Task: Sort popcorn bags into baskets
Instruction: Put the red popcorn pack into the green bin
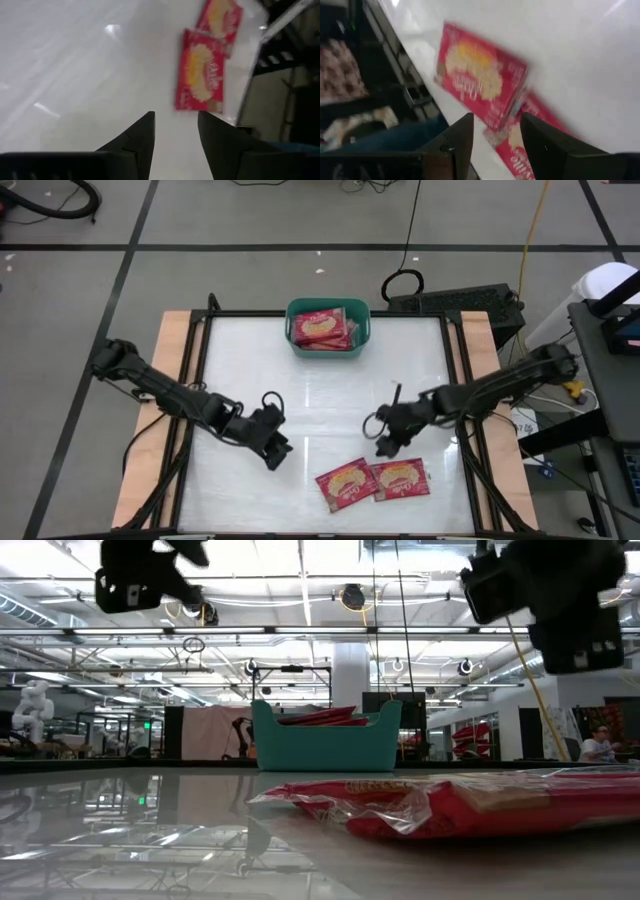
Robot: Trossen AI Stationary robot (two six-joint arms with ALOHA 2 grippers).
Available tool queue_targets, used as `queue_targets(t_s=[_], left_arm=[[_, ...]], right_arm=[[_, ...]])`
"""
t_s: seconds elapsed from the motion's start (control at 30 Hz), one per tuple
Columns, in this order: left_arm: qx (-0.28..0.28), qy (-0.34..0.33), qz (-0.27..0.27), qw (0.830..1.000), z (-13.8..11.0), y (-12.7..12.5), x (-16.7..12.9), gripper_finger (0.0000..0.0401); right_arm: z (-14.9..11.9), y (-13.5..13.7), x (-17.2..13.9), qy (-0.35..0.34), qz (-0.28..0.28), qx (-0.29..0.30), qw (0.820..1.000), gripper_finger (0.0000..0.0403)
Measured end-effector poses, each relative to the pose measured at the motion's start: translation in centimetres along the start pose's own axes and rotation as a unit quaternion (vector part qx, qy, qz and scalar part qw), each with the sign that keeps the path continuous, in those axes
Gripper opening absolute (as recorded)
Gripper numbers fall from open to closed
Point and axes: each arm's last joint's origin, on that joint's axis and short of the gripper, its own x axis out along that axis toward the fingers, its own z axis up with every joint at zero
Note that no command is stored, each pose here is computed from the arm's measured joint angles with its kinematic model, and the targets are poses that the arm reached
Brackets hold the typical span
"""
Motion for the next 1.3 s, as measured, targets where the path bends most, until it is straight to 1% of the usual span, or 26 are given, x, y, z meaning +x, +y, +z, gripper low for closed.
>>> queue_targets(t_s=[0.07,0.17,0.23,0.33,0.43,0.5,0.57,0.67,0.8,0.93,1.03,1.2,1.3], left_arm=[[0.002,-0.002,0.010,1.000,-0.7,-0.1,0.0,0.0152],[-0.012,-0.013,0.003,1.000,-0.9,-0.5,0.3,0.0152],[-0.013,-0.011,0.005,1.000,-1.3,-0.6,0.4,0.0152],[-0.024,-0.020,-0.010,0.999,-1.2,-1.1,0.6,0.0152],[-0.022,-0.018,-0.007,1.000,-1.6,-1.1,0.7,0.0152],[-0.024,-0.023,-0.006,0.999,-1.6,-1.2,1.0,0.0152],[-0.022,-0.020,0.000,1.000,-1.8,-1.2,1.1,0.0152],[-0.026,-0.023,-0.004,0.999,-1.8,-1.2,1.0,0.0152],[-0.026,-0.026,0.000,0.999,-1.8,-1.2,1.0,0.0152],[-0.017,-0.027,0.001,0.999,-1.8,-1.2,1.0,0.0152],[-0.011,-0.032,0.004,0.999,-1.8,-1.2,1.0,0.0152],[-0.009,-0.047,0.012,0.999,-1.7,-1.1,1.0,0.0152],[-0.003,-0.056,0.017,0.998,-1.6,-1.1,1.0,0.0152]], right_arm=[[-0.1,0.1,1.4,0.019,0.000,-0.014,1.000,0.0156],[0.0,0.0,3.1,0.030,-0.002,-0.022,0.999,0.0166],[0.3,-0.1,4.0,0.029,-0.002,-0.020,0.999,0.0179],[0.7,-0.6,5.1,0.026,-0.017,-0.012,0.999,0.0203],[1.0,-1.2,6.1,0.031,-0.035,-0.008,0.999,0.0225],[1.1,-1.5,6.8,0.041,-0.037,-0.009,0.998,0.0234],[1.2,-1.8,7.4,0.047,-0.044,-0.007,0.998,0.0237],[1.4,-2.1,8.3,0.047,-0.043,-0.009,0.998,0.0237],[1.6,-2.2,9.3,0.055,-0.027,-0.018,0.998,0.0230],[1.8,-2.3,10.0,0.067,-0.012,-0.017,0.998,0.0204],[1.9,-2.3,10.1,0.063,-0.015,-0.019,0.998,0.0170],[2.0,-2.4,10.2,0.059,-0.013,-0.018,0.998,0.0089],[2.3,-2.0,10.2,0.049,0.006,-0.021,0.999,0.0030]])
